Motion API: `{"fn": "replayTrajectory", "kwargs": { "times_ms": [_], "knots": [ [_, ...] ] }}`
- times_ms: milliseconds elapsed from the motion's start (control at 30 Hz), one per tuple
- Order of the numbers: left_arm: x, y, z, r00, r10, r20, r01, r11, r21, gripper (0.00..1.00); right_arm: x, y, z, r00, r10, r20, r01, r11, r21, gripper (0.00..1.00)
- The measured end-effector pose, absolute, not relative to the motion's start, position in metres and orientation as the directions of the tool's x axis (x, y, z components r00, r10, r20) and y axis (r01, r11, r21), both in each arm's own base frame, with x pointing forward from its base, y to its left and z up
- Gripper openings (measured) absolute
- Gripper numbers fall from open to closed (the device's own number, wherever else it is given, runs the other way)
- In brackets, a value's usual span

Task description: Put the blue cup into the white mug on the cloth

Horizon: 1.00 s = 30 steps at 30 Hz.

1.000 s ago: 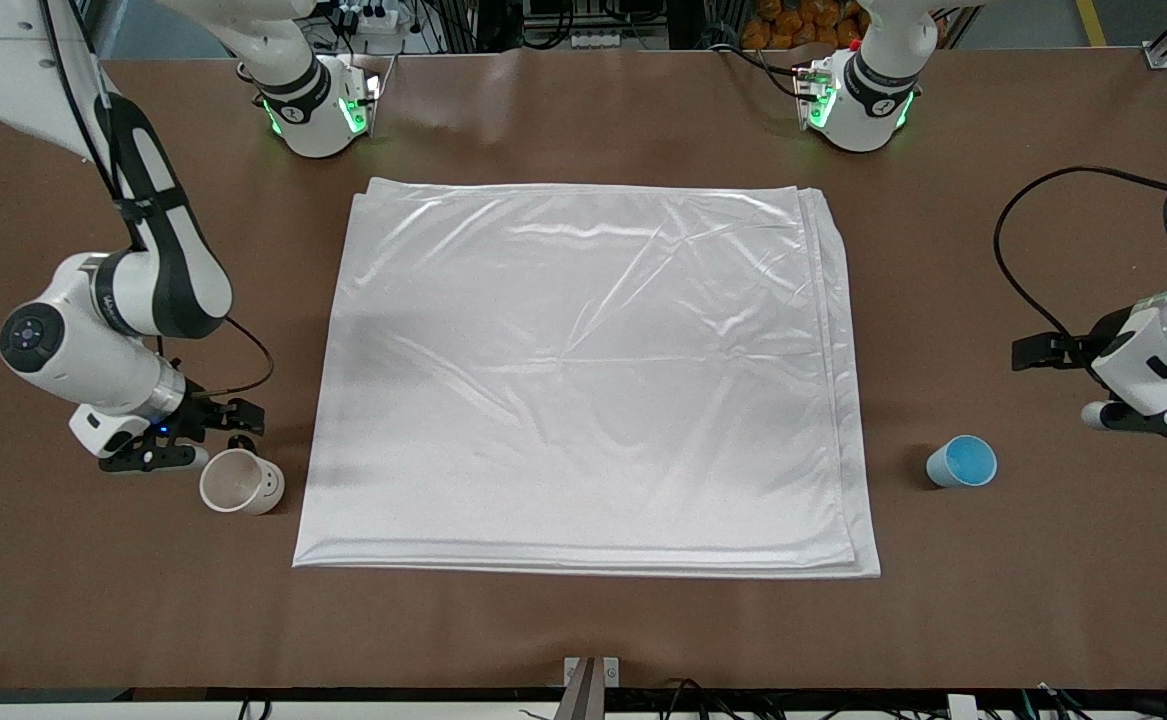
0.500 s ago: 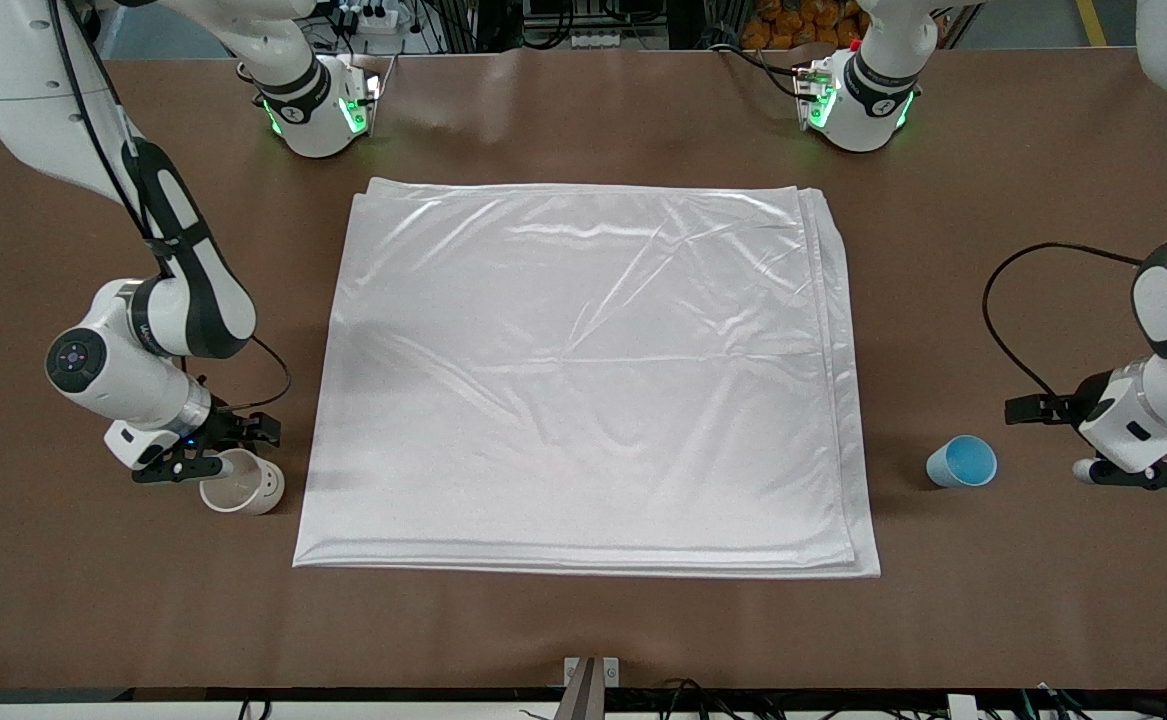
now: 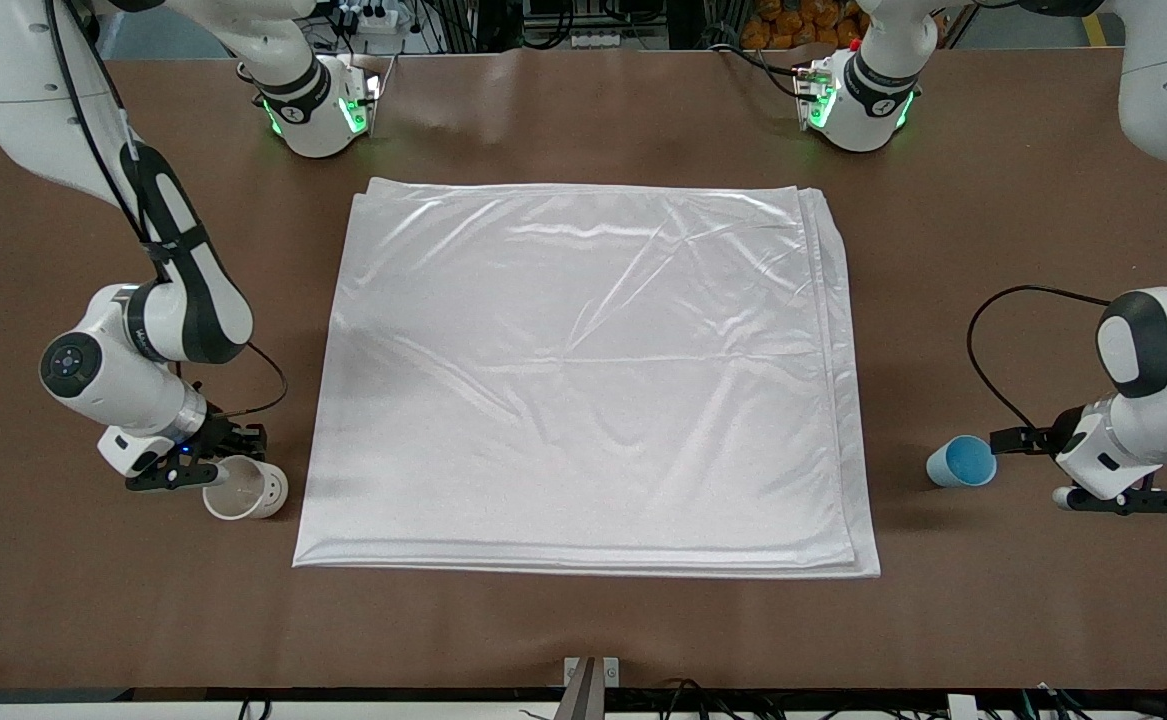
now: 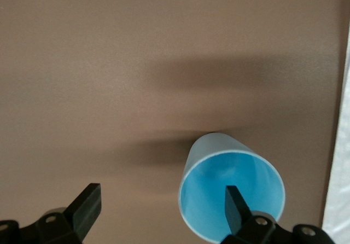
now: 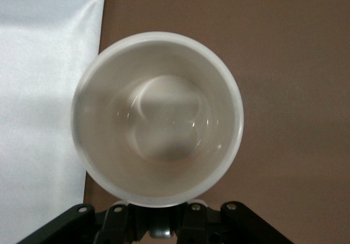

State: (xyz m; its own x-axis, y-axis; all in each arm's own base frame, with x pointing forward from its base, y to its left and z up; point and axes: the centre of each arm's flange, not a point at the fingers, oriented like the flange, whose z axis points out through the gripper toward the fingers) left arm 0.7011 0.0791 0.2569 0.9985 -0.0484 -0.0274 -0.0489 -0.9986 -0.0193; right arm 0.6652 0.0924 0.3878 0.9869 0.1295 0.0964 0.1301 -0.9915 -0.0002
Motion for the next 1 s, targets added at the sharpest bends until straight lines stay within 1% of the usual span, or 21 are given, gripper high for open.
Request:
{"fn": "replayTrajectory", "kwargs": {
  "times_ms": [133,300,333,400,433,600,633,800,833,967,1000],
  "knots": [
    [0.702,0.079,0.245,0.998,-0.049,-0.025,-0.050,-0.999,-0.017,1.00,0.652,0.164,0.401,0.990,0.095,0.107,0.098,-0.995,-0.022,0.11],
    [0.704,0.078,0.237,0.999,-0.044,-0.012,-0.044,-0.999,-0.010,0.99,0.622,0.256,0.400,0.992,0.080,0.100,0.086,-0.995,-0.048,0.11],
    [0.704,0.078,0.236,0.999,-0.039,-0.011,-0.039,-0.999,-0.004,0.96,0.616,0.272,0.399,0.992,0.079,0.099,0.084,-0.995,-0.052,0.11],
    [0.704,0.077,0.236,0.999,-0.032,-0.009,-0.031,-0.999,0.005,0.88,0.602,0.302,0.397,0.992,0.078,0.101,0.084,-0.995,-0.053,0.11],
    [0.704,0.078,0.236,1.000,-0.028,-0.009,-0.028,-1.000,0.008,0.85,0.596,0.316,0.396,0.992,0.077,0.102,0.083,-0.995,-0.053,0.11],
    [0.704,0.079,0.236,1.000,-0.008,-0.009,-0.008,-1.000,0.012,0.60,0.564,0.378,0.379,0.991,0.081,0.108,0.087,-0.995,-0.051,0.11],
    [0.704,0.079,0.236,1.000,-0.007,-0.009,-0.007,-1.000,0.012,0.52,0.558,0.389,0.374,0.990,0.083,0.111,0.089,-0.995,-0.048,0.11],
    [0.704,0.079,0.236,1.000,-0.007,-0.009,-0.007,-1.000,0.012,0.28,0.526,0.443,0.345,0.988,0.085,0.131,0.091,-0.995,-0.038,0.11],
    [0.704,0.079,0.236,1.000,-0.007,-0.009,-0.007,-1.000,0.012,0.26,0.520,0.453,0.338,0.987,0.086,0.133,0.092,-0.995,-0.036,0.11],
    [0.705,0.077,0.240,1.000,-0.008,-0.001,-0.008,-1.000,0.016,0.07,0.502,0.486,0.318,0.986,0.093,0.138,0.098,-0.995,-0.024,0.11],
    [0.706,0.076,0.243,1.000,-0.010,0.003,-0.010,-1.000,0.016,0.05,0.498,0.493,0.314,0.986,0.095,0.139,0.099,-0.995,-0.020,0.11]
  ]
}}
